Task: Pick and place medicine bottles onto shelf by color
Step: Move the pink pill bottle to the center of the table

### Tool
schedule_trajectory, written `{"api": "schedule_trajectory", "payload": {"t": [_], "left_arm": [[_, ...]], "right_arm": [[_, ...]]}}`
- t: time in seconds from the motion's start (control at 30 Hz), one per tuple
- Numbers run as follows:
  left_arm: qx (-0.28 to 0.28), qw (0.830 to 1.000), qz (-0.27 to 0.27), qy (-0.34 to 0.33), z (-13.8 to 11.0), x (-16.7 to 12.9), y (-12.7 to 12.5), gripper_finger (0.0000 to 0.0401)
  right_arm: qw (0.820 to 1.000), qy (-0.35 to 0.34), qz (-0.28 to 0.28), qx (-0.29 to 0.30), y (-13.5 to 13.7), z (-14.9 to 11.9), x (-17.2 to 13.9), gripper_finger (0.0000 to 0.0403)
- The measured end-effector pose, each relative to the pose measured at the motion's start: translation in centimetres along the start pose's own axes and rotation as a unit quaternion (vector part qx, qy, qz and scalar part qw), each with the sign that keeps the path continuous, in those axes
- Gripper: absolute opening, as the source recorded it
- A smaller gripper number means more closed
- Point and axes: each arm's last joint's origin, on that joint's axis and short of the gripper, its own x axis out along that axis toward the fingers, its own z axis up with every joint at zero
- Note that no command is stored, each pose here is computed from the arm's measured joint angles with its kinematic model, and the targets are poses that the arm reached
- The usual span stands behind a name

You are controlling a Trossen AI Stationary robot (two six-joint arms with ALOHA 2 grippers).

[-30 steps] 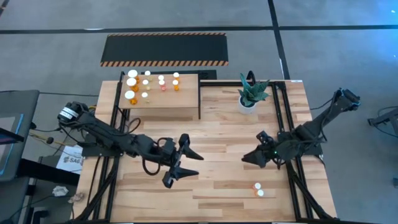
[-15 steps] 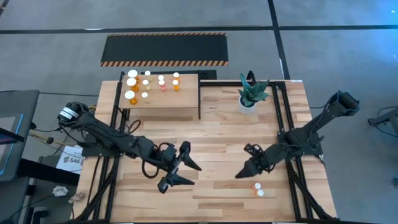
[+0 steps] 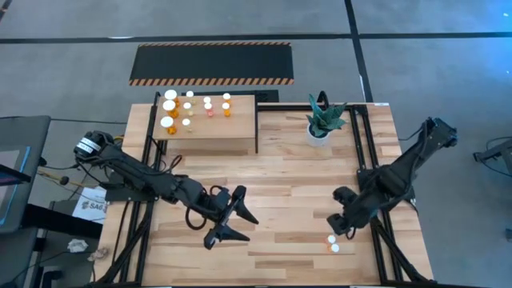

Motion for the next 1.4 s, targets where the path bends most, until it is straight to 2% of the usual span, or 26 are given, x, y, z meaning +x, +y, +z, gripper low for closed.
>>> {"api": "schedule_trajectory", "payload": {"t": [0.37,0.77,0.97,1.07,1.4], "left_arm": [[-0.059,0.996,0.021,0.058,-1.1,-0.1,0.3,0.0238],[-0.061,0.996,0.004,0.064,-1.2,-0.1,0.2,0.0238],[-0.062,0.996,-0.003,0.068,-1.2,-0.1,0.2,0.0238],[-0.062,0.996,-0.003,0.067,-1.2,-0.1,0.2,0.0238],[-0.063,0.996,-0.007,0.063,-1.1,-0.1,0.2,0.0238]], "right_arm": [[0.991,0.028,-0.111,-0.066,1.0,-0.5,4.3,0.0226],[0.982,0.025,-0.179,-0.060,1.5,0.5,8.5,0.0226],[0.976,0.035,-0.206,-0.060,1.4,0.2,10.4,0.0226],[0.977,0.036,-0.202,-0.062,1.5,0.2,11.1,0.0227],[0.972,0.018,-0.227,-0.057,1.3,0.8,12.1,0.0235]]}}
